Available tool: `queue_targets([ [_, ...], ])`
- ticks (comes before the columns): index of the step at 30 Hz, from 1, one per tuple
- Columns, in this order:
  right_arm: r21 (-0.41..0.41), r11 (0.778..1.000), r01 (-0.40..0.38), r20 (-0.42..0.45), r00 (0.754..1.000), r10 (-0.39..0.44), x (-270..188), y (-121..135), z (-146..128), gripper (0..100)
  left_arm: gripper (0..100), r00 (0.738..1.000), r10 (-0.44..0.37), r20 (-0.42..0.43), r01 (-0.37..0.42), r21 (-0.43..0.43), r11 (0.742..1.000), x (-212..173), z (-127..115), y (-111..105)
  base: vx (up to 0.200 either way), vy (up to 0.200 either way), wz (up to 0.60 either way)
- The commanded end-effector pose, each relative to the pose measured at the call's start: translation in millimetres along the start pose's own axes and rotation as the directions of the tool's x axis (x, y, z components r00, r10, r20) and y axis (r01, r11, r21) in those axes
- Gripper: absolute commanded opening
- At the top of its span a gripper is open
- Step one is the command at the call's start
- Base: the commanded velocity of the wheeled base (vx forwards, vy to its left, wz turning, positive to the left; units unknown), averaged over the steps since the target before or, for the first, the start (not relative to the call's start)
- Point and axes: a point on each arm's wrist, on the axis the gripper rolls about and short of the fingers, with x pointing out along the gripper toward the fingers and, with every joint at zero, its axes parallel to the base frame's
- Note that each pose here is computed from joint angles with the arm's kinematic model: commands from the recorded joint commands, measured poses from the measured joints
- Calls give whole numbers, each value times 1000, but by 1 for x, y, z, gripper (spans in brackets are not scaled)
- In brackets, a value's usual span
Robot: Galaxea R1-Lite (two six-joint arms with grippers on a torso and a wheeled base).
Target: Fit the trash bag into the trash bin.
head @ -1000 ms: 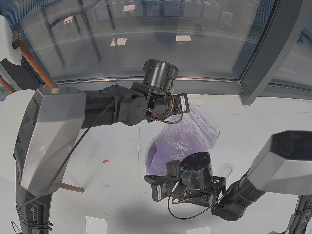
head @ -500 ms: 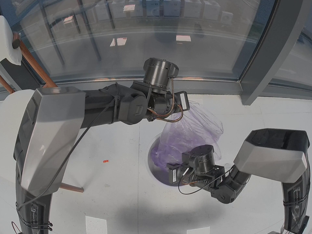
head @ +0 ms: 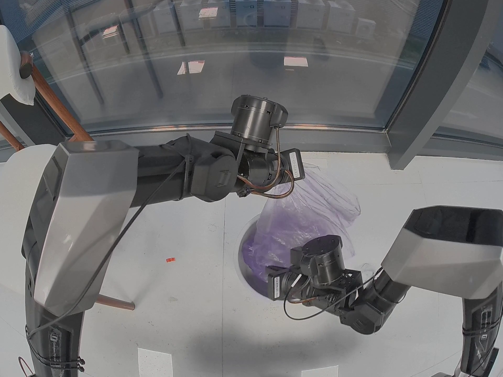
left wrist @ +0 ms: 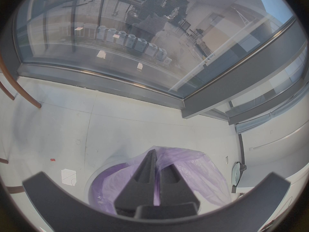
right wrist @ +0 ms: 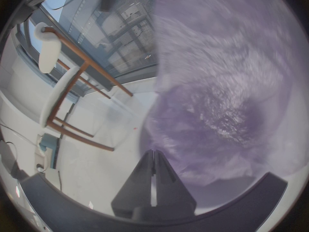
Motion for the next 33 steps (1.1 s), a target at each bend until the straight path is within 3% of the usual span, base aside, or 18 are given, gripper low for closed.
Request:
queue_targets([
  [1, 18, 992, -125, 23, 992, 124, -53, 38, 12, 0, 0, 999, 32, -26, -33, -2, 999, 2, -2, 11, 0, 0, 0],
  [4, 89, 963, -255, 66, 966, 250, -108, 57, 25, 0, 0, 993, 72, -89, -72, 6, 997, 8, -20, 23, 0, 0, 0],
  [8, 160, 935, -316, 119, 947, 300, -149, 59, 33, 0, 0, 980, 112, -165, -111, 17, 994, 10, -42, 35, 0, 0, 0],
  [10, 195, 922, -336, 179, 936, 303, -180, 46, 39, 0, 0, 970, 125, -206, -124, 21, 992, 5, -52, 40, 0, 0, 0],
  [13, 218, 920, -325, 253, 930, 269, -190, 32, 51, 0, 0, 969, 129, -211, -128, 21, 992, 5, -56, 44, 0, 0, 0],
  [14, 279, 930, -239, 345, 929, 136, -194, -2, 73, 0, 0, 971, 132, -198, -130, 25, 991, 6, -59, 53, 0, 0, 0],
  [15, 305, 928, -213, 370, 925, 90, -195, -13, 81, 0, 0, 973, 133, -190, -129, 36, 991, 5, -61, 57, 0, 0, 0],
  [17, 309, 928, -207, 370, 925, 83, -195, -15, 82, 0, 0, 973, 133, -187, -128, 37, 991, 5, -60, 57, 0, 0, 0],
  [18, 415, 902, -115, 317, 948, -25, -194, -36, 85, 0, 0, 977, 122, -173, -105, 106, 989, 2, -69, 63, 0, 0, 0],
  [20, 479, 874, -78, 244, 969, -47, -195, -36, 83, 0, 0, 984, 93, -152, -69, 152, 986, -2, -72, 66, 0, 0, 0],
  [21, 479, 874, -78, 244, 969, -47, -195, -36, 83, 0, 0, 984, 93, -152, -69, 152, 986, -2, -72, 66, 0, 0, 0],
  [23, 559, 829, -5, 118, 990, -74, -189, -33, 81, 0, 0, 993, 51, -111, -30, 180, 983, -11, -70, 65, 0, 0, 0],
  [24, 564, 826, -3, 112, 991, -73, -188, -31, 82, 0, 0, 993, 48, -109, -28, 182, 983, -13, -70, 64, 0, 0, 0],
  [25, 594, 805, -2, 87, 994, -62, -182, -24, 89, 0, 0, 994, 39, -100, -20, 183, 983, -18, -68, 61, 0, 0, 0],
  [29, 731, 682, -2, 22, 1000, -21, -157, 2, 109, 0, 0, 995, 24, -98, -5, 184, 983, -35, -67, 55, 0, 0, 0],
  [30, 744, 668, 2, 11, 1000, -15, -152, 6, 110, 0, 0, 995, 23, -99, -5, 185, 983, -36, -68, 55, 0, 0, 0],
  [31, 768, 640, 29, -31, 999, -8, -138, 15, 108, 0, 0, 995, 21, -101, -2, 185, 983, -38, -68, 54, 0, 0, 0],
  [33, 770, 637, 40, -51, 999, 0, -130, 21, 105, 0, 0, 995, 21, -101, -2, 183, 983, -38, -68, 54, 0, 0, 0],
])
